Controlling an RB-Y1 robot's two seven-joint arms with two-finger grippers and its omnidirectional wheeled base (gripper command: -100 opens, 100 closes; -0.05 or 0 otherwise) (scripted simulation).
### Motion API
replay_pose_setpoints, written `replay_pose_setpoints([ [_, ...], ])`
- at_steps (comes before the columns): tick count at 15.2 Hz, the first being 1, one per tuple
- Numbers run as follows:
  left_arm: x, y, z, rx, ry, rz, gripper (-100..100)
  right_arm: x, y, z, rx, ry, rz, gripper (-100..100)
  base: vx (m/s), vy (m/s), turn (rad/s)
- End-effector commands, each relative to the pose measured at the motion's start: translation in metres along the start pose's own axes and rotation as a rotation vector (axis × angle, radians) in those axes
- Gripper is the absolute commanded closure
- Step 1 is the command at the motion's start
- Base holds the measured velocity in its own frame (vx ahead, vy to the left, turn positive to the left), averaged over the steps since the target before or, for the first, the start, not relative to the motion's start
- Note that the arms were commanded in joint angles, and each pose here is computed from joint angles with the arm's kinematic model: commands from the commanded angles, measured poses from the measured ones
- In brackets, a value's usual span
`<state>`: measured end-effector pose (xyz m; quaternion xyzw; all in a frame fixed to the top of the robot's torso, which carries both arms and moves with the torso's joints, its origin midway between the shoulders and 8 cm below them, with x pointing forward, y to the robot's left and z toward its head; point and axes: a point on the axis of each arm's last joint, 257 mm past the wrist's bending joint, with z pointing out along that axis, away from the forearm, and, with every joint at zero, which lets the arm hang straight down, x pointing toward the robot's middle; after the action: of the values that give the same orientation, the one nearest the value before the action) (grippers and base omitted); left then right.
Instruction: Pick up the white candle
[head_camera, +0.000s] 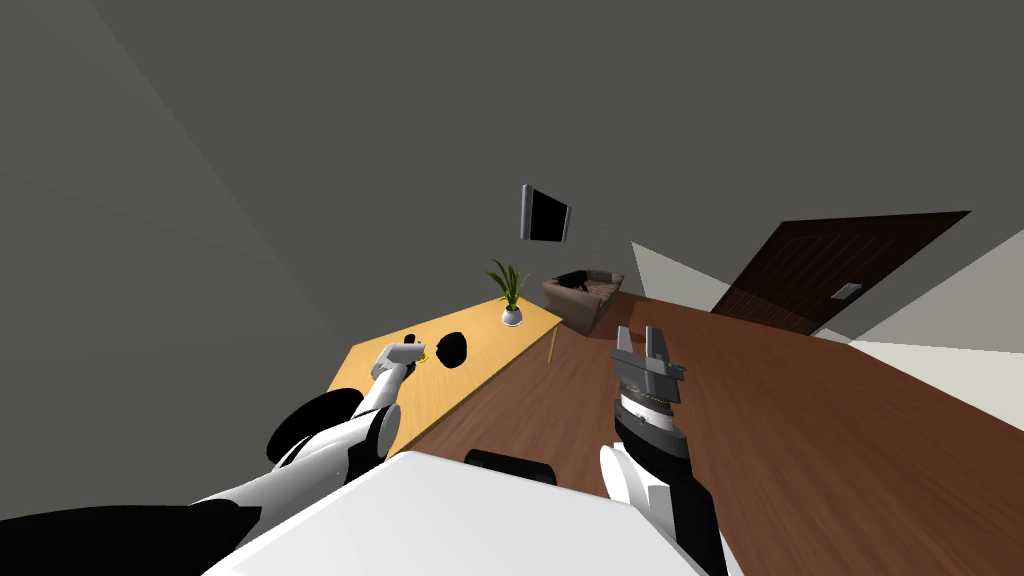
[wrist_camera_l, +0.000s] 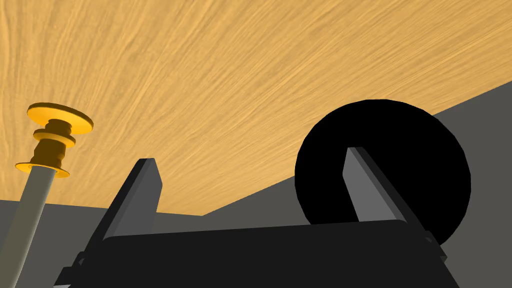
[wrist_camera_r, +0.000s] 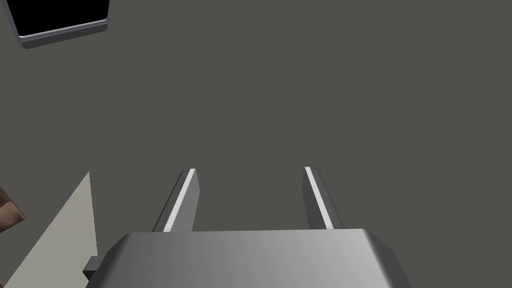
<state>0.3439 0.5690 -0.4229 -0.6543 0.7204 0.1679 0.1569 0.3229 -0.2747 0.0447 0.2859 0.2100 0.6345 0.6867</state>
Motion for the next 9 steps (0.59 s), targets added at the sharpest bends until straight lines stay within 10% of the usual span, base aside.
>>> replay_pose_setpoints([
  [1,-0.014,-0.004,-0.003,0.006,0.002,-0.016,-100,0.000,0.000,0.000,0.000,0.000,0.000,0,0.089,-0.031,-0.117],
  [8,-0.032,-0.008,-0.006,0.025,-0.026,-0.026,-100,0.000,0.000,0.000,0.000,0.000,0.000,0,0.031,-0.004,-0.024],
  [9,-0.033,-0.009,-0.006,0.029,-0.029,-0.027,100,0.000,0.000,0.000,0.000,0.000,0.000,0,-0.007,-0.006,0.001],
])
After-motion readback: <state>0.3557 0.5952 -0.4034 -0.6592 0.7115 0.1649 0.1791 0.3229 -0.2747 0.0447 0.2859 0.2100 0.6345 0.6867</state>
